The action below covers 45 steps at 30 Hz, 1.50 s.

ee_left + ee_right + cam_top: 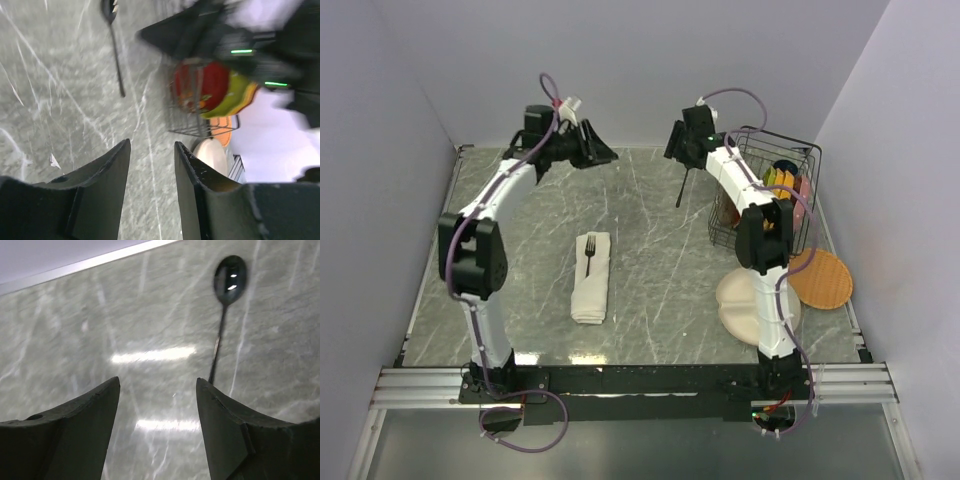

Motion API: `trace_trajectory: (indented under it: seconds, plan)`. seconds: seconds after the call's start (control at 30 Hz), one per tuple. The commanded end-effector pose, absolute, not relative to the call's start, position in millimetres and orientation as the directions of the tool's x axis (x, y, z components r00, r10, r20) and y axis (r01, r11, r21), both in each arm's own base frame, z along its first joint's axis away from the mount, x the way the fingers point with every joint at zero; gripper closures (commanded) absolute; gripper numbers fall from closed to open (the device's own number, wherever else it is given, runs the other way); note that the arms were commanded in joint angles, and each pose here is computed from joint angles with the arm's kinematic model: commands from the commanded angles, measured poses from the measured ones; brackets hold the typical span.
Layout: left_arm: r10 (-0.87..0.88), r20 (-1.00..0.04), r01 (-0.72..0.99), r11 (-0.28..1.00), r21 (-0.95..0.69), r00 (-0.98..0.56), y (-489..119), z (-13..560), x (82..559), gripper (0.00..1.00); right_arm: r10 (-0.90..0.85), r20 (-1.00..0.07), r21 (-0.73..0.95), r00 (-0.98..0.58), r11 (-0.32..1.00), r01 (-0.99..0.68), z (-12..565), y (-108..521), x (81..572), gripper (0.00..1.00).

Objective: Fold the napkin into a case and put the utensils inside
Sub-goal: Move the spoon to the center of the board.

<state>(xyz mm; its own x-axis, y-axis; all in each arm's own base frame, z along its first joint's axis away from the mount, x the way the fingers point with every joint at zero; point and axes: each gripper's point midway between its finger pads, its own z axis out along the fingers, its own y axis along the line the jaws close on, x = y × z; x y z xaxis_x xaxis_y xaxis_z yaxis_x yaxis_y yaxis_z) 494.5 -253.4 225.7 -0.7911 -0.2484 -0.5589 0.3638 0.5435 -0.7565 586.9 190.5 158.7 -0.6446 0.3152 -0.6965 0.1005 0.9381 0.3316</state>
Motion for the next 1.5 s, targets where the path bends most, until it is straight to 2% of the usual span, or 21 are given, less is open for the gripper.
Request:
trace_trajectory:
  seconds: [0.0,0.1,0.47,0.87,1.2,1.47]
  plan:
    - [-0.251,-0.576,0.367,0.562,-0.741,-0.778,-241,249,472,0.53,0.395,-0.766,0.324,-0.507,0.919,0.227,162,180,618,0.30]
    - [-0.277,-0.565,0.340,0.572,-0.747,-0.777,-230,248,468,0.53,0.349,-0.784,0.240,-0.514,0.933,0.268,143,172,619,0.30]
    - [-0.348,-0.519,0.267,0.566,-0.780,-0.780,-207,247,478,0.53,0.402,-0.712,0.234,-0.576,0.909,0.346,85,167,618,0.27]
    - [-0.418,-0.414,0.157,0.525,-0.837,-0.809,-192,241,496,0.53,0.452,-0.648,0.246,-0.612,0.886,0.394,59,160,605,0.30]
    - [-0.471,-0.377,0.091,0.525,-0.846,-0.797,-177,239,503,0.53,0.491,-0.597,0.259,-0.634,0.866,0.428,40,157,600,0.28]
    - [-0.511,-0.335,0.028,0.518,-0.855,-0.791,-156,242,506,0.53,0.543,-0.538,0.286,-0.645,0.837,0.466,27,146,596,0.43]
